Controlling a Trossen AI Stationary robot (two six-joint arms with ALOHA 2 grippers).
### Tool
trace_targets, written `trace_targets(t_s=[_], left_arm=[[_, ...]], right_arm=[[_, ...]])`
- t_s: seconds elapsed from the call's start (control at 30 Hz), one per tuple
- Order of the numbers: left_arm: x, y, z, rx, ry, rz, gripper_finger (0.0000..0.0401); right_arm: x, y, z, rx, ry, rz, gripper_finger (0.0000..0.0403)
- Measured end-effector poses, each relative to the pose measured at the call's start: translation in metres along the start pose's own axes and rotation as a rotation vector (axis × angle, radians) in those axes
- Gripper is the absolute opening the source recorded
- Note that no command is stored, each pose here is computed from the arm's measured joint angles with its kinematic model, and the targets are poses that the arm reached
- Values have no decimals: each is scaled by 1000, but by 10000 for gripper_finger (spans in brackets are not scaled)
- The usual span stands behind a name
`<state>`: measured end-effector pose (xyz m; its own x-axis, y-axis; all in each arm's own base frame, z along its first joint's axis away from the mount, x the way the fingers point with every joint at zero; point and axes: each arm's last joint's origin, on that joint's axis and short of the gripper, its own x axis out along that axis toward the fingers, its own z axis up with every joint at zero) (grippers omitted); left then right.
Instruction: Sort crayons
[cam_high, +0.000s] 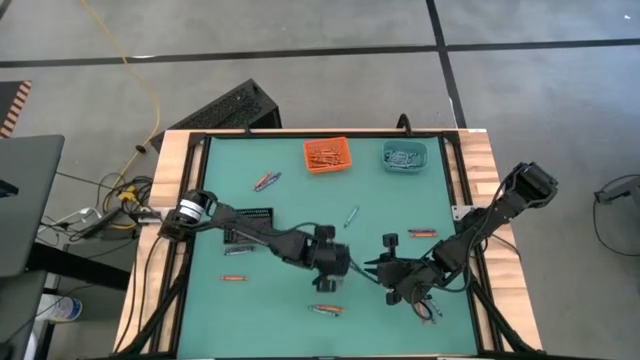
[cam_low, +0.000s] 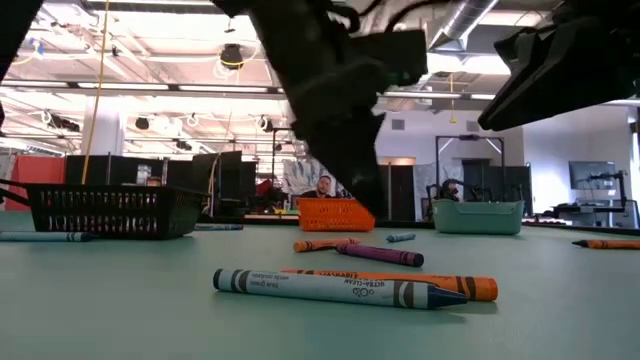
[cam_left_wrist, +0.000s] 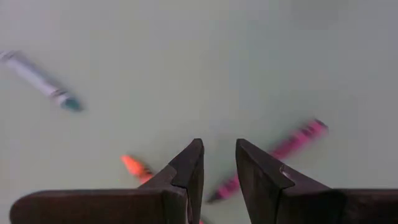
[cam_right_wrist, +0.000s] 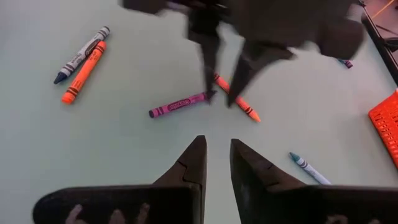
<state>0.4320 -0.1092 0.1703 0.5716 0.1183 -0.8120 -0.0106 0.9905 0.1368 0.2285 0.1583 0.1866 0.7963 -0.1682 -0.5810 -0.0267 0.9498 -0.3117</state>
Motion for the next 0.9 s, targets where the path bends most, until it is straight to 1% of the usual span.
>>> trace_targets(t_s=[0.07, 0.17, 0.23, 0.3, 0.57, 0.73, 0.8, 0.9], left_arm=[[3, 13, 0, -99, 16, 15, 82], [8, 31, -4, -245, 80, 25, 82], [12, 40, -8, -306, 115, 38, 82], [16, 45, -15, -341, 139, 53, 82], [25, 45, -32, -359, 162, 57, 82], [26, 45, -39, -333, 190, 44, 79], [27, 45, -40, -323, 194, 44, 67], [27, 44, -39, -298, 189, 40, 34]], right_arm=[[0, 0, 0, 0, 0, 0, 69], [0, 0, 0, 0, 0, 0, 69], [0, 0, 0, 0, 0, 0, 69], [0, 0, 0, -2, 2, 0, 69], [0, 0, 0, -2, 3, -1, 69], [0, 0, 0, -2, 2, 0, 69], [0, 0, 0, -1, 1, 0, 69], [0, 0, 0, -1, 0, 0, 69]])
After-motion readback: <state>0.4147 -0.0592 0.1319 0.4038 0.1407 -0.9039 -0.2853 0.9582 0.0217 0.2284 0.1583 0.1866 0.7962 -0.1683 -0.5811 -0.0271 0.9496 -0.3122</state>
